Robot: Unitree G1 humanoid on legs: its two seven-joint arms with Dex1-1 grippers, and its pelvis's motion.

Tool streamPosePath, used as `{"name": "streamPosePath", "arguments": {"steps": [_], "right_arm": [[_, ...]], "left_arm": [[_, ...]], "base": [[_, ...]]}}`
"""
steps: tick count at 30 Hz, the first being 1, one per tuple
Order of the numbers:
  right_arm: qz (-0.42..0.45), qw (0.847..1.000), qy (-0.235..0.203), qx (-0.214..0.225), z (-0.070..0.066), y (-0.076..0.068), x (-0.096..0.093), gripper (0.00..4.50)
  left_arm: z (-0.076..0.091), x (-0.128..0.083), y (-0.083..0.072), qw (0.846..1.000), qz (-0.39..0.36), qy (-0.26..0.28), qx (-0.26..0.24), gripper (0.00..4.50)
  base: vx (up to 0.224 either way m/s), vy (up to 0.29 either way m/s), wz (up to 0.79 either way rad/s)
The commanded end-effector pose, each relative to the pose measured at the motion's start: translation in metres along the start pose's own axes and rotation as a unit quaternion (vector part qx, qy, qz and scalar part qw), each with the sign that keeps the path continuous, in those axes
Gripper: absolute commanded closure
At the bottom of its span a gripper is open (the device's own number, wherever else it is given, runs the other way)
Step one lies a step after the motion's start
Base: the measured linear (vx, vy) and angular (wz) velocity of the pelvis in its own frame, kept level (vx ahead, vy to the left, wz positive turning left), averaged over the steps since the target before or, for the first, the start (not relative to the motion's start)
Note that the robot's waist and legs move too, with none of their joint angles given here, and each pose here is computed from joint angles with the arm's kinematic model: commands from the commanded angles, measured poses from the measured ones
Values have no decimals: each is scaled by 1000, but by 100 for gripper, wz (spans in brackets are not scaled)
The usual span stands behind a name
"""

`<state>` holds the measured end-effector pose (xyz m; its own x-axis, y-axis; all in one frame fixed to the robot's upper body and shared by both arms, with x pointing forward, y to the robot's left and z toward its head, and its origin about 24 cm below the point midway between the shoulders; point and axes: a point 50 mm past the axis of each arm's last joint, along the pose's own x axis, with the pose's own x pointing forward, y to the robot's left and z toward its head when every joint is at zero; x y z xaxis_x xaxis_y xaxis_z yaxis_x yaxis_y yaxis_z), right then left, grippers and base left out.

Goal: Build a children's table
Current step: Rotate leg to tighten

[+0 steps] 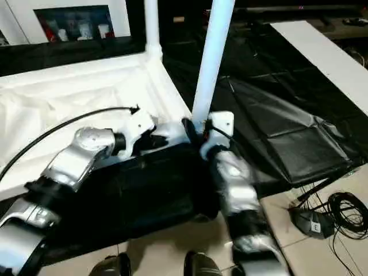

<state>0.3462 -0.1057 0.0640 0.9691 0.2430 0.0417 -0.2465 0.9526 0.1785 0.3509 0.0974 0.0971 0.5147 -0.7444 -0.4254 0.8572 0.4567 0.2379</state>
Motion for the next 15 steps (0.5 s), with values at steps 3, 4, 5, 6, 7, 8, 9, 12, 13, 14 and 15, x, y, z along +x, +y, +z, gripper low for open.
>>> {"name": "streamPosePath", "arguments": {"steps": [3, 4, 5, 6, 7, 8, 9, 12, 13, 14, 15], "right_arm": [[-78, 997, 20, -11, -15, -2, 2, 187], [-74, 997, 18, -9, -14, 0, 2, 187], [-62, 998, 17, -10, -14, 3, 3, 187], [-36, 999, 12, -14, -13, 10, 5, 187], [-29, 999, 11, -16, -12, 11, 5, 131], [-22, 1000, 7, -19, -11, 13, 5, 131], [-17, 1000, -2, -19, -9, 13, 5, 117], [-17, 999, -23, -31, -2, 8, 6, 97], [-19, 999, -27, -35, 0, 6, 6, 75], [-16, 998, -36, -46, 5, 4, 6, 75], [-10, 997, -42, -58, 9, 1, 6, 67]], "left_arm": [[-16, 0, 7, 998, 49, 22, -31, 450], [-16, 0, 7, 998, 50, 22, -30, 450], [-16, 0, 7, 998, 50, 21, -30, 450], [-16, -1, 7, 998, 48, 20, -28, 450], [-17, -2, 6, 998, 46, 19, -27, 450], [-17, -2, 6, 999, 43, 18, -26, 450], [-17, -3, 5, 999, 42, 18, -25, 450], [-18, -4, 5, 999, 39, 15, -23, 450], [-18, -4, 4, 999, 37, 15, -22, 450], [-18, -5, 4, 999, 35, 14, -20, 450], [-18, -6, 3, 999, 33, 12, -18, 450]], "base": [[0, 0, 0], [0, 0, 0], [0, 0, 0], [0, 0, 0], [0, 0, 0], [0, 0, 0], [0, 0, 0], [0, 0, 0], [0, 0, 0], [0, 0, 0], [0, 0, 0]]}}
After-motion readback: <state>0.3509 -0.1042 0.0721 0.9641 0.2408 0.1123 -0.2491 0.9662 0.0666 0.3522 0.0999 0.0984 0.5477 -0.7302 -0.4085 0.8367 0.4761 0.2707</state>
